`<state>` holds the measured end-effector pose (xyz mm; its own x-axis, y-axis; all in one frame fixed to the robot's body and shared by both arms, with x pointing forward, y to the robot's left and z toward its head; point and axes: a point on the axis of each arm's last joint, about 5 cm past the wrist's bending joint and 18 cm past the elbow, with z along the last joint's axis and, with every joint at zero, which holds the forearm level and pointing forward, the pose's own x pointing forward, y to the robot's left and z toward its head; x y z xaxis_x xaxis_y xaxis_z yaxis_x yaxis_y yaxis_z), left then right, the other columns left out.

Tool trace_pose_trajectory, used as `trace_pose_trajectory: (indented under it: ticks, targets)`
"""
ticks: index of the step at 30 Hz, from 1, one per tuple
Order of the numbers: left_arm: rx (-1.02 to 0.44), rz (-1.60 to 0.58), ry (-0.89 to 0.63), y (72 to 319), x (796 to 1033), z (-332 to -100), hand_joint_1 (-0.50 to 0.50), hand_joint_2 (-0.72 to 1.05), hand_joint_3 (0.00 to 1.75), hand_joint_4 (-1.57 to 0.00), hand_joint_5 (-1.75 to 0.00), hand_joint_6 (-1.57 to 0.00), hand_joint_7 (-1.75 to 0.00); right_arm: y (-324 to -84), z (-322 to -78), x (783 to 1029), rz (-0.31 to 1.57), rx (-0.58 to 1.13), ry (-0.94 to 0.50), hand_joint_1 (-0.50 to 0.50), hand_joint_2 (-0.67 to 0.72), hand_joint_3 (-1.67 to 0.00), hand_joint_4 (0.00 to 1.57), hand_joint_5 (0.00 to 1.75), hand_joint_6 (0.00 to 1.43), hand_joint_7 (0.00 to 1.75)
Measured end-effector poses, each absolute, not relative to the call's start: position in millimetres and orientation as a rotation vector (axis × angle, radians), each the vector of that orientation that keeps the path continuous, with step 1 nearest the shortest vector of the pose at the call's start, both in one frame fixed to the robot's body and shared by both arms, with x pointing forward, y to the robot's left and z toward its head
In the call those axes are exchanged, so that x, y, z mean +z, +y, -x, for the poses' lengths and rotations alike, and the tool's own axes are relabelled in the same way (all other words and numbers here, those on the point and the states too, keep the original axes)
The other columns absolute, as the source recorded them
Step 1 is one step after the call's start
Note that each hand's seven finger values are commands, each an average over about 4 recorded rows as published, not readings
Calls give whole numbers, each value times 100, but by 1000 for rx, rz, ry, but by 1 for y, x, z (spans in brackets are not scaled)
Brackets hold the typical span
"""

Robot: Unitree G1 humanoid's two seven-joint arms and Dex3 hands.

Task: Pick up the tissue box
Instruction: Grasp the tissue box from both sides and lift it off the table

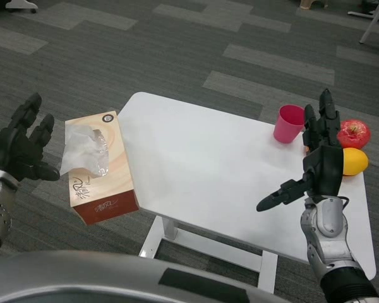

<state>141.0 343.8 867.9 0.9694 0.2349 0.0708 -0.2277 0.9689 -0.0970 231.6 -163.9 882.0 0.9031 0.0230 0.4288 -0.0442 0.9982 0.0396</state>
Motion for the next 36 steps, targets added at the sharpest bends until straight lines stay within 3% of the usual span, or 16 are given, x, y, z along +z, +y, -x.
trace_pose_trajectory:
  ticks: [17, 36]
  targets:
    - [302, 55, 81, 355, 848, -113, 50, -37, 0, 0, 0, 0, 0, -165, -231, 880, -45, 31, -434, -46, 66, 0, 0, 0, 0, 0]
    - [102, 39, 158, 327, 833, -141, 50, -37, 0, 0, 0, 0, 0, -165, -231, 878, -40, 30, -418, -46, 66, 0, 0, 0, 0, 0]
